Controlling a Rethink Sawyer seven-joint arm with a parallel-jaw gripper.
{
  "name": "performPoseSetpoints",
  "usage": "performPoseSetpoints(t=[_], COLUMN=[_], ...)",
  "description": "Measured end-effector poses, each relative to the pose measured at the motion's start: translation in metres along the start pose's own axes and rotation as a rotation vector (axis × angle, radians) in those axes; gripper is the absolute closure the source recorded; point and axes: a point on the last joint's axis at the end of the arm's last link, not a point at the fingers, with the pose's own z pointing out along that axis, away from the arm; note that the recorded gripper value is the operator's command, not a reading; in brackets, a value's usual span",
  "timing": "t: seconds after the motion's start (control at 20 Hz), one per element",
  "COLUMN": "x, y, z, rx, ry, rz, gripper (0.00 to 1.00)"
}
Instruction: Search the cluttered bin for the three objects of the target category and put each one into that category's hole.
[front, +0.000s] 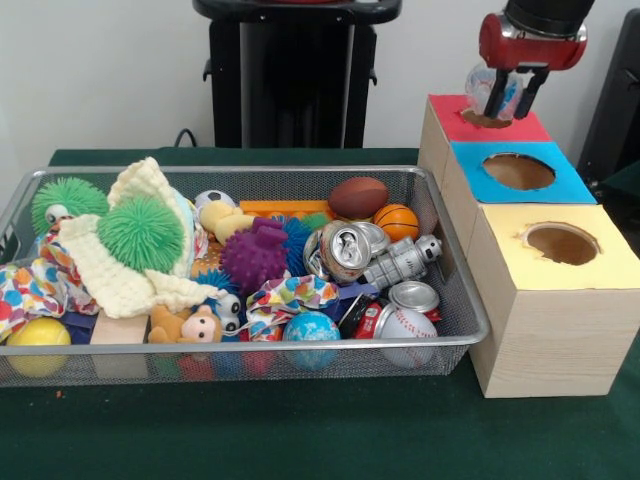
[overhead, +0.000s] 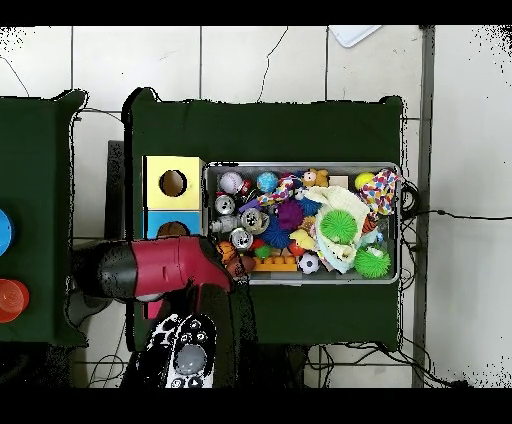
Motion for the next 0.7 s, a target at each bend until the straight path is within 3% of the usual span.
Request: performPoseSetpoints(t=[0.5, 0.7], x=[-0.007, -0.017], y=[-0.011, -0.02], z=[-0.031, -0.038], rx=[-0.001, -0.004], ry=[0.046, 0.037], rz=[0.019, 0.034], gripper=[1.0, 1.0])
